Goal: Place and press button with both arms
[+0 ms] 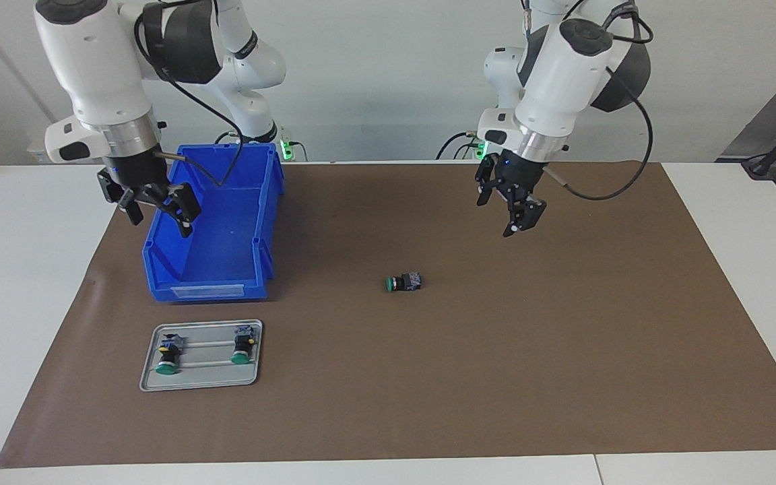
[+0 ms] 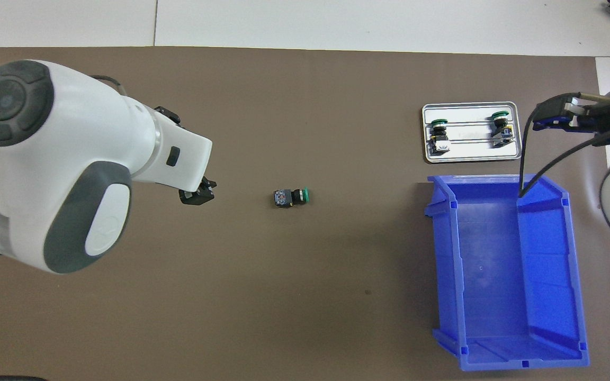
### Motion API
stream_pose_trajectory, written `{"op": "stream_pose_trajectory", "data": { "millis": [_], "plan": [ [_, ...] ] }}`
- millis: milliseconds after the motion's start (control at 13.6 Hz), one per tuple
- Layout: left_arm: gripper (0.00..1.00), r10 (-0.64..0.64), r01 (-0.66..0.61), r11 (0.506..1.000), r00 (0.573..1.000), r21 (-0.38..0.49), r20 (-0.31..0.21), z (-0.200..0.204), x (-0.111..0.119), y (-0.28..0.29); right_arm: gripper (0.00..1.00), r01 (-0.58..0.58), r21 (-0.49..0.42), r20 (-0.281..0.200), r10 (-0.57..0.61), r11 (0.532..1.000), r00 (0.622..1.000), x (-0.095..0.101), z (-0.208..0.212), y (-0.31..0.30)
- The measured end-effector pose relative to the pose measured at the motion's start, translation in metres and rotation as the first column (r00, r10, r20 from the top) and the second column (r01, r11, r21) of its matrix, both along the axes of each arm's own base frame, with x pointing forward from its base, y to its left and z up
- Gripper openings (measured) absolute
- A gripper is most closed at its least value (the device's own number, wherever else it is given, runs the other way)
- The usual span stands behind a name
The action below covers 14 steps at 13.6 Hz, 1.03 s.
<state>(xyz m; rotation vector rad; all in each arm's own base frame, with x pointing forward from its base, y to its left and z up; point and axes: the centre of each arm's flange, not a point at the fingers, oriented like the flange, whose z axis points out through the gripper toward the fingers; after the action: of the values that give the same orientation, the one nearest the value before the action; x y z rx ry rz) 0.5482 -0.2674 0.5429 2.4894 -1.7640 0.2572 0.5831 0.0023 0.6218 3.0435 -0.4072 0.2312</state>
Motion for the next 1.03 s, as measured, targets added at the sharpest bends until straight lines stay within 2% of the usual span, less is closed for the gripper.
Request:
{"op": "stream_pose_trajectory", "data": {
  "millis": [294, 515, 810, 1030],
  "plan": [
    [0.94, -0.049, 0.049, 0.999, 0.999, -0.018, 0.004, -0.045, 0.005, -0.045, 1.00, -0.086, -0.005, -0.093, 0.085, 0.996, 0.992, -0.037, 0.032, -0.036],
    [0.96, -0.062, 0.062, 0.998, 0.998, -0.020, 0.002, -0.064, 0.006, -0.060, 1.00, -0.147, 0.024, -0.151, 0.149, 0.989, 0.977, -0.044, 0.021, -0.045],
    [0.96, -0.048, 0.048, 0.999, 0.999, -0.025, -0.004, -0.094, 0.009, -0.079, 1.00, -0.160, 0.030, -0.168, 0.163, 0.987, 0.972, -0.044, 0.011, -0.043],
    [0.96, -0.036, 0.035, 0.999, 0.999, -0.023, -0.020, -0.141, 0.009, -0.106, 1.00, -0.171, 0.029, -0.164, 0.173, 0.985, 0.971, -0.046, 0.013, -0.037]
  ]
}}
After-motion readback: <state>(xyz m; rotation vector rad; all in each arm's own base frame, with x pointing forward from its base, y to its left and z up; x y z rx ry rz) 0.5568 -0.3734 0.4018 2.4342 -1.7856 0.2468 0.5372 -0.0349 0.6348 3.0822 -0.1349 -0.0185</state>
